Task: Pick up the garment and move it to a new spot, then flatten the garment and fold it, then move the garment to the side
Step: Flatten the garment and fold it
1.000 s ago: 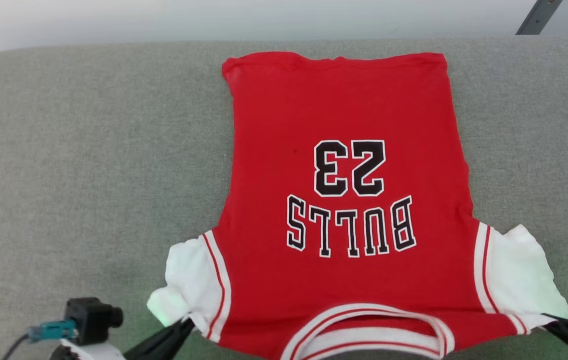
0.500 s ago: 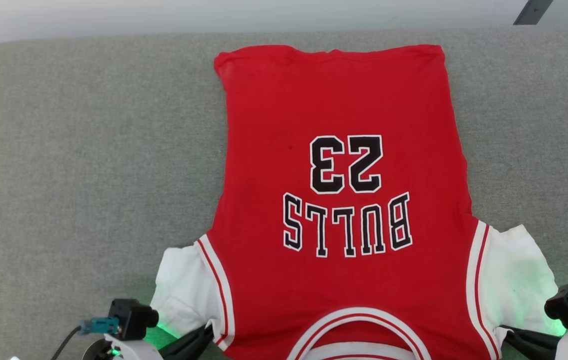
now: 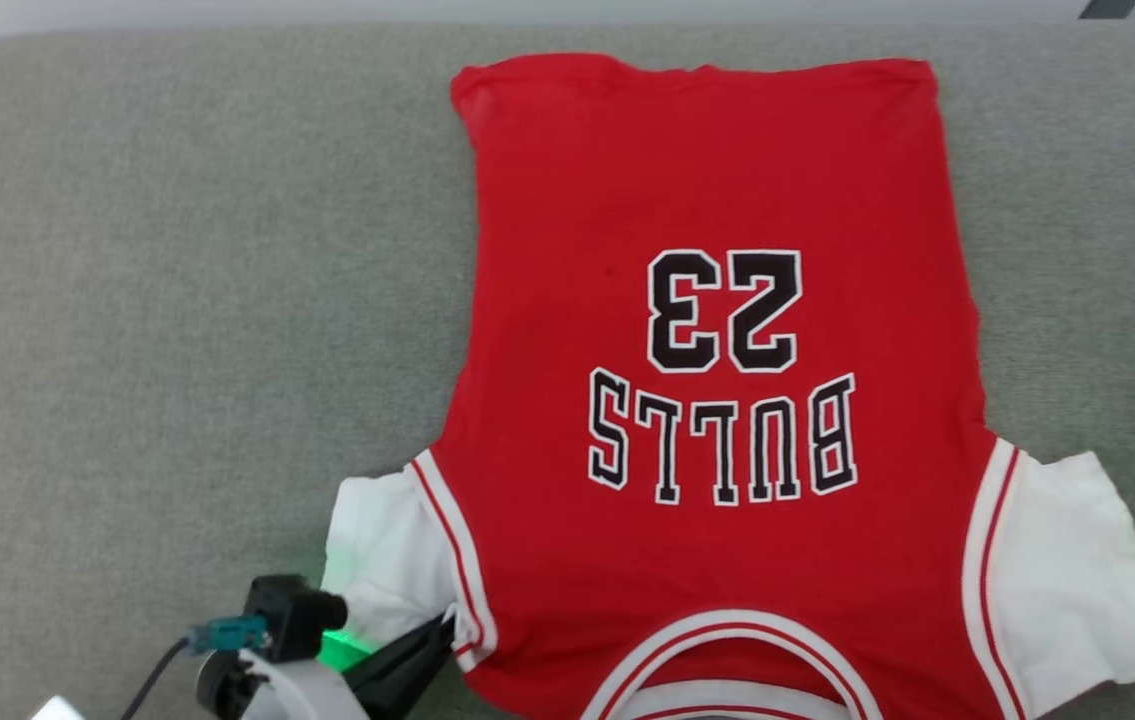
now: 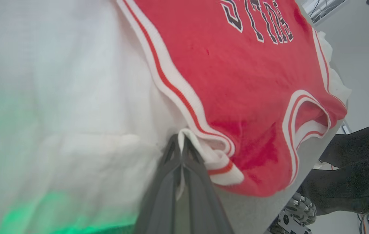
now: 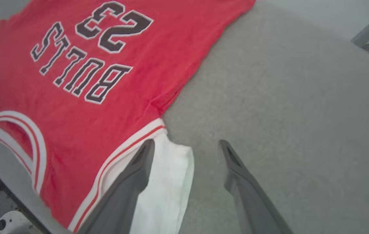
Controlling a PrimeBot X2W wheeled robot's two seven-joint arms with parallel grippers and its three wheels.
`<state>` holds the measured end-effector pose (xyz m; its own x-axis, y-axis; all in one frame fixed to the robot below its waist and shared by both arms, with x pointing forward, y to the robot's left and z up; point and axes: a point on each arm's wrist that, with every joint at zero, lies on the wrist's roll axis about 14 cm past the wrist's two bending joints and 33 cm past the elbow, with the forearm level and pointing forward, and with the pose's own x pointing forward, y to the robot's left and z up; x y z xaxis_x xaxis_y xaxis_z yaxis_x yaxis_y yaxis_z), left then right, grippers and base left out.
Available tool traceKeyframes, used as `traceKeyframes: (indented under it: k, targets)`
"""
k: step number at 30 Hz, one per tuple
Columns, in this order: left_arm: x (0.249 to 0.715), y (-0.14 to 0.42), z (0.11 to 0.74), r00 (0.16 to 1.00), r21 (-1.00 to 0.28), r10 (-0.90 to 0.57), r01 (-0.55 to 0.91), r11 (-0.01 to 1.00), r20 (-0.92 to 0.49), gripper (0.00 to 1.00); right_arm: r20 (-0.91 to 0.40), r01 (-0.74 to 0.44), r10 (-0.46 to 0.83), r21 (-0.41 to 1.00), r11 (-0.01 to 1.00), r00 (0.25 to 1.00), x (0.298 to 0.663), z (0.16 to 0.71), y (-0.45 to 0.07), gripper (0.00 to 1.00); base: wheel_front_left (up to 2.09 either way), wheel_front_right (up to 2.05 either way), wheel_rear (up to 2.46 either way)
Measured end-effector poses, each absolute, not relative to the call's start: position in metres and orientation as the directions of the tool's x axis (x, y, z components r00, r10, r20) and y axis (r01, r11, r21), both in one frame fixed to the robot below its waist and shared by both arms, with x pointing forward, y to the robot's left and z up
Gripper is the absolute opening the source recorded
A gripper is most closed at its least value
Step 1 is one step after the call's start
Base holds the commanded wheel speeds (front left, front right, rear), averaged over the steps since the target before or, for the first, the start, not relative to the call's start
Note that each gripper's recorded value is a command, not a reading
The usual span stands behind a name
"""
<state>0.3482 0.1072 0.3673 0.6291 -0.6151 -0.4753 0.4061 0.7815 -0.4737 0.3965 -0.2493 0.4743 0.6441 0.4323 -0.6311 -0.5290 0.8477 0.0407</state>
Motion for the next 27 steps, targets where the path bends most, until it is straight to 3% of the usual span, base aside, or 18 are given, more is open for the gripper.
traceKeyframes:
  k: [4, 7, 18, 23, 27]
  targets:
    - [0.356, 0.097, 0.372, 0.634, -0.47, -0.633, 0.436, 0.767, -0.445, 0.0, -0.531, -0.475, 0.385, -0.038, 0.879, 0.755, 0.461, 0.511, -0.259, 1.0, 0.0, 0.0, 0.0]
    - [0.364, 0.086, 0.379, 0.637, -0.471, -0.652, 0.464, 0.75, -0.411, 0.0, -0.524, -0.442, 0.339, -0.082, 0.893, 0.781, 0.5, 0.513, -0.262, 1.0, 0.0, 0.0, 0.0]
    - [0.367, 0.085, 0.378, 0.656, -0.458, -0.636, 0.456, 0.763, -0.407, 0.0, -0.653, -0.35, 0.227, -0.062, 0.935, 0.722, 0.616, 0.472, -0.237, 1.0, 0.0, 0.0, 0.0]
    - [0.364, 0.092, 0.373, 0.672, -0.47, -0.61, 0.414, 0.78, -0.42, 0.0, -0.72, -0.327, 0.216, -0.016, 0.945, 0.66, 0.644, 0.437, -0.219, 1.0, 0.0, 0.0, 0.0]
    - [0.364, 0.097, 0.368, 0.685, -0.481, -0.59, 0.38, 0.79, -0.428, 0.0, -0.798, -0.32, 0.215, 0.03, 0.947, 0.563, 0.647, 0.395, -0.206, 1.0, 0.0, 0.0, 0.0]
